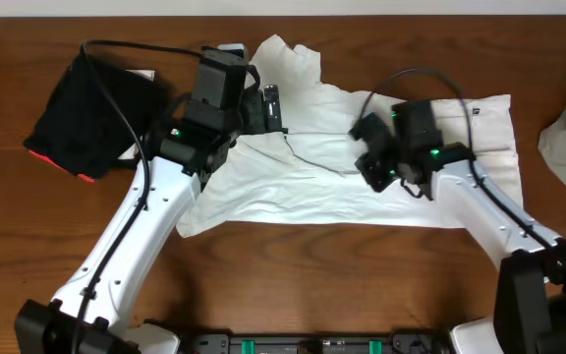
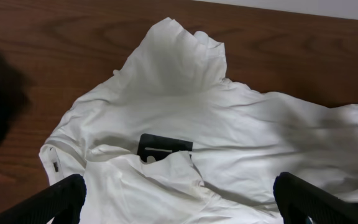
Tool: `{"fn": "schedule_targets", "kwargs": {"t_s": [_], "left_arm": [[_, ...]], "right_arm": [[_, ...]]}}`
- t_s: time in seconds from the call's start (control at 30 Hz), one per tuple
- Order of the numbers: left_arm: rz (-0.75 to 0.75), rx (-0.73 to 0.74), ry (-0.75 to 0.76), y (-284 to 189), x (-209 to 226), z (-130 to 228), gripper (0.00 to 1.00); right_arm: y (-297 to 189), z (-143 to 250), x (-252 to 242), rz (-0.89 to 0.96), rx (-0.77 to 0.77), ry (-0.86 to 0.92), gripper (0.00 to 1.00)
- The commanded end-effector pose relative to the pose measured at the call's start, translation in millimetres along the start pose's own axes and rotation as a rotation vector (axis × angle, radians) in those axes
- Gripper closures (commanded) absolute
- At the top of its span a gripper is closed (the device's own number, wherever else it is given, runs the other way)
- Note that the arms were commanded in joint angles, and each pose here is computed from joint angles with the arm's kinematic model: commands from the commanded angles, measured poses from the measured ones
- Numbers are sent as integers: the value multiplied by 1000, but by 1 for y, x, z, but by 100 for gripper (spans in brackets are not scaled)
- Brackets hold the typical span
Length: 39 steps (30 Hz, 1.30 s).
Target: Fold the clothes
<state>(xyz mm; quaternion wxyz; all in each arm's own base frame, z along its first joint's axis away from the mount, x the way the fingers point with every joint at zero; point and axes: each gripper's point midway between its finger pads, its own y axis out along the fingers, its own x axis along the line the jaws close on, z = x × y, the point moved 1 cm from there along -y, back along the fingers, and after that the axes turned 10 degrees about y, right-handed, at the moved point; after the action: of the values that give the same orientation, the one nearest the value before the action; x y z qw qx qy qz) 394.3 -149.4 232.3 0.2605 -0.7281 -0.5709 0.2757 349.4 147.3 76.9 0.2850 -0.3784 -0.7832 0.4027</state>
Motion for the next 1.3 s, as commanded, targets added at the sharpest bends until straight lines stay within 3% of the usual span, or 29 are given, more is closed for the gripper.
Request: {"fn": "schedule_targets", "kwargs": {"t_s": [0.0, 0.43, 0.53, 0.63, 1.0, 1.13, 1.2, 1.27], "left_arm": [[-17, 6, 6, 2, 5, 1, 2], [-17, 6, 6, 2, 5, 1, 2], [-17, 6, 6, 2, 5, 1, 2], [-17, 6, 6, 2, 5, 1, 2], [-17, 6, 6, 2, 5, 1, 2], [-18, 6, 6, 2, 5, 1, 2], [-17, 6, 6, 2, 4, 2, 2], [-17, 6, 6, 2, 5, 1, 2]], "right_arm": [[2, -3, 15, 4, 7, -173, 99], [25, -2, 79, -133, 21, -243, 98], [41, -8, 78, -132, -5, -252, 81], [53, -12, 75, -128, -25, -257, 74], [82, -9, 67, -108, -28, -257, 71], [82, -12, 66, -104, -42, -259, 80], [82, -12, 64, -91, -40, -259, 80], [82, -13, 62, -78, -41, -258, 59]]}}
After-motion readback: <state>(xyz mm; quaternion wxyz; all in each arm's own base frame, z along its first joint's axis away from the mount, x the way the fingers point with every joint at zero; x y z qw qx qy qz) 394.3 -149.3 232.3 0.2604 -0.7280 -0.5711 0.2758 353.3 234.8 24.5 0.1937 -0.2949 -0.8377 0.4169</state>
